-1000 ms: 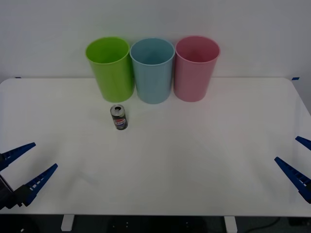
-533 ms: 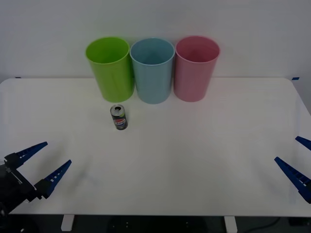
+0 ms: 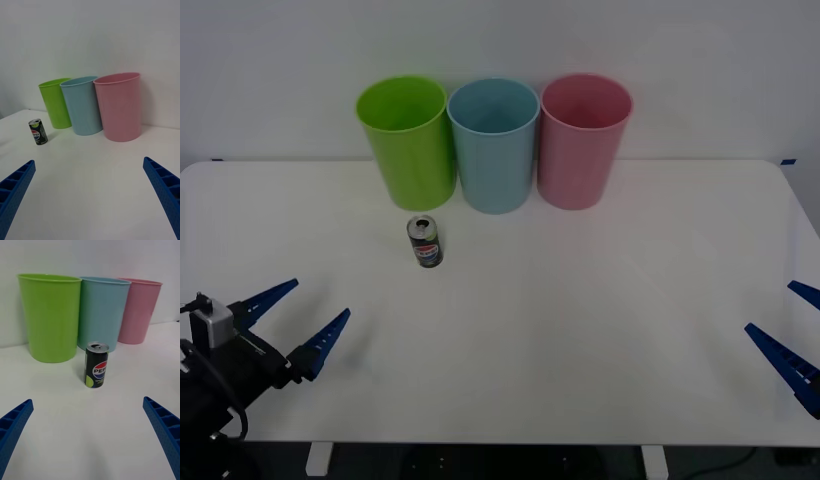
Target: Grasp the object on the table and drop it into the matching bin: aluminum can to the light blue bin, PET bottle to the pink bin.
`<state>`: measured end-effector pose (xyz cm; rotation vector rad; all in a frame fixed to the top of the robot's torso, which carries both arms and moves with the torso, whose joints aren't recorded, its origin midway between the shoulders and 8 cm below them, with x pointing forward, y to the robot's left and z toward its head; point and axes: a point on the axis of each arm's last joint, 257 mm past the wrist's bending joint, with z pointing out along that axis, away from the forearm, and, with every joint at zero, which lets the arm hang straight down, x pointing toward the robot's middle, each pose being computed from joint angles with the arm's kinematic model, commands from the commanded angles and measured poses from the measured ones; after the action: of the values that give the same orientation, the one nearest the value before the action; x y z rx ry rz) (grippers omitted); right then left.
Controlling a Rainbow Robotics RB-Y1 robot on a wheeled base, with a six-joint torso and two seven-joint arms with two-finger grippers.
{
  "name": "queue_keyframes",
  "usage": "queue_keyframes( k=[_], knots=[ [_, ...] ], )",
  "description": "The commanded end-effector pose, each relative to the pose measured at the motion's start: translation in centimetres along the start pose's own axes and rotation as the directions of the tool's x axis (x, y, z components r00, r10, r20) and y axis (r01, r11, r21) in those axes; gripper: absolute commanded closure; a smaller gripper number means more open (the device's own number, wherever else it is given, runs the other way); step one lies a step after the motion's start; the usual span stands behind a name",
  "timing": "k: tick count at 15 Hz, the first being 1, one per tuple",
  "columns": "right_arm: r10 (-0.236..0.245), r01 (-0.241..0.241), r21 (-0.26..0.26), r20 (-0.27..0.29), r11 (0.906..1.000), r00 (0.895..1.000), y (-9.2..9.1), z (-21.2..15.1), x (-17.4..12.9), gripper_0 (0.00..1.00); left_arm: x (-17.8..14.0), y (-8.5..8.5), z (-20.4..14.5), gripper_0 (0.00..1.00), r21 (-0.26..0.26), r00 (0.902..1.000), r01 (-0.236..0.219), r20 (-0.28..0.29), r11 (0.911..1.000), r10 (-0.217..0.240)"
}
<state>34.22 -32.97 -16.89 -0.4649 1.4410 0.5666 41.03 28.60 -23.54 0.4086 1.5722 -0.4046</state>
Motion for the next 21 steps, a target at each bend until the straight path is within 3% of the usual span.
queue_keyframes(
  k=[1, 11, 14, 16, 21],
  knots=[
    [0.000, 0.000, 0.000, 0.000, 1.0000, 1.000, 0.0, 0.0, 0.0, 0.00, 0.2, 0.2, 1.5, 0.00, -0.027, 1.0000, 0.005, -0.003, 0.9996, -0.005],
    [0.000, 0.000, 0.000, 0.000, 1.0000, 1.000, 0.0, 0.0, 0.0, 0.00, 2.2, 1.1, 8.7, 0.00, 0.006, 0.9984, 0.055, -0.010, 0.9985, -0.055],
    [0.000, 0.000, 0.000, 0.000, 1.0000, 1.000, 0.0, 0.0, 0.0, 0.00, 2.6, 1.1, 10.6, 0.00, 0.015, 0.9988, 0.047, -0.019, 0.9988, -0.046],
    [0.000, 0.000, 0.000, 0.000, 1.0000, 1.000, 0.0, 0.0, 0.0, 0.00, 3.7, 1.4, 11.7, 0.00, 0.008, 0.9993, 0.014, -0.035, 0.9999, -0.014],
    [0.000, 0.000, 0.000, 0.000, 1.0000, 1.000, 0.0, 0.0, 0.0, 0.00, 4.3, 0.7, 14.4, 0.00, 0.002, 0.9984, 0.042, -0.037, 0.9991, -0.042]
  ],
)
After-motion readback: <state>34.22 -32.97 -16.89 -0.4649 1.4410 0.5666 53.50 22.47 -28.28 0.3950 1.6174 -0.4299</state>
